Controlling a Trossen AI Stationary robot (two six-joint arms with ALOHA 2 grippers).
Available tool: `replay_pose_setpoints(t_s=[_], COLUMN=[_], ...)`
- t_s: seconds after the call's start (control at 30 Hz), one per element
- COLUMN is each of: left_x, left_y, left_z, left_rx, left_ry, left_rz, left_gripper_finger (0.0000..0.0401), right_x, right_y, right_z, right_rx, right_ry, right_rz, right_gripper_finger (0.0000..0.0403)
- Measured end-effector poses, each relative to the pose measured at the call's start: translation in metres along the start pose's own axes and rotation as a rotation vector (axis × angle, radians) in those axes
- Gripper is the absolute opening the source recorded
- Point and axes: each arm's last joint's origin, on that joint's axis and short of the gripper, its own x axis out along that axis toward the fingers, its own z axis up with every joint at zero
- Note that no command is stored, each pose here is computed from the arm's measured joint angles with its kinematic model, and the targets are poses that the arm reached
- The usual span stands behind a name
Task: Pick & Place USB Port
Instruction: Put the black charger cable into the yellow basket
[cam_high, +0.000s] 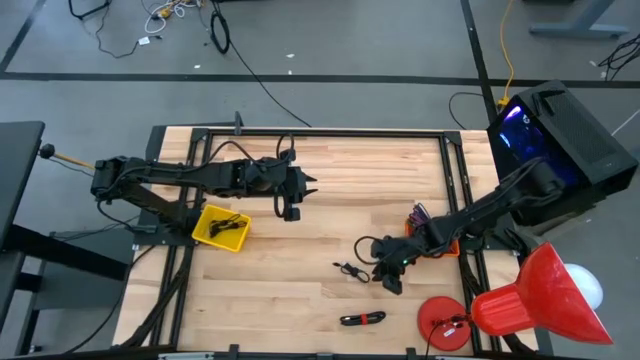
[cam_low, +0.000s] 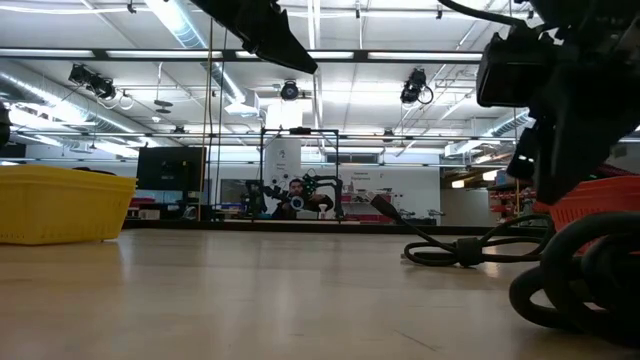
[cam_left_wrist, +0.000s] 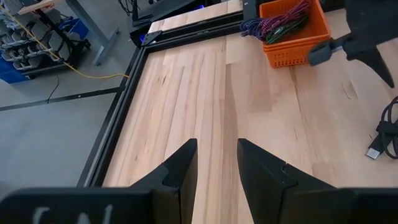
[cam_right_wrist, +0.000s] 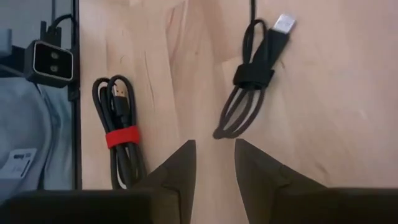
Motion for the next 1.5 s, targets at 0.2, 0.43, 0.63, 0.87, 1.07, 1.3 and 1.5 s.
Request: replay_pose_setpoints(t_s=[0.2,0.43,0.63,0.87,1.07,1.3,1.5], left_x=[0.000,0.000,0.000,0.000,0.000,0.000,0.000], left_y=[0.000,0.000,0.000,0.000,-0.002,-0.001,-0.002], left_z=[0.000,0.000,0.000,0.000,0.000,0.000,0.001], left_rx=[0.000,0.001,0.001,0.001,0.001,0.000,0.000], left_ry=[0.000,0.000,0.000,0.000,-0.012,-0.012,-0.015], left_rz=[0.000,-0.001,-0.001,-0.001,-0.045,-0.046,-0.059], left_gripper_finger=[0.0119,0.0119,0.0119,0.0119,0.0119,0.0119,0.0119], right_x=[0.007,0.008,0.008,0.008,0.017,0.018,0.018], right_y=[0.001,0.000,-0.001,-0.003,-0.007,-0.011,-0.012], right_z=[-0.001,0.000,-0.001,-0.002,-0.005,0.002,0.005], right_rx=[0.013,0.018,0.030,0.040,0.042,0.056,0.080], right_ry=[-0.004,-0.035,-0.026,-0.019,0.018,0.014,-0.020], right_rz=[0.013,-0.020,-0.029,-0.058,-0.078,-0.027,-0.038], right_gripper_finger=[0.0112,0.0112,0.0112,0.0112,0.0113,0.0140,0.0153])
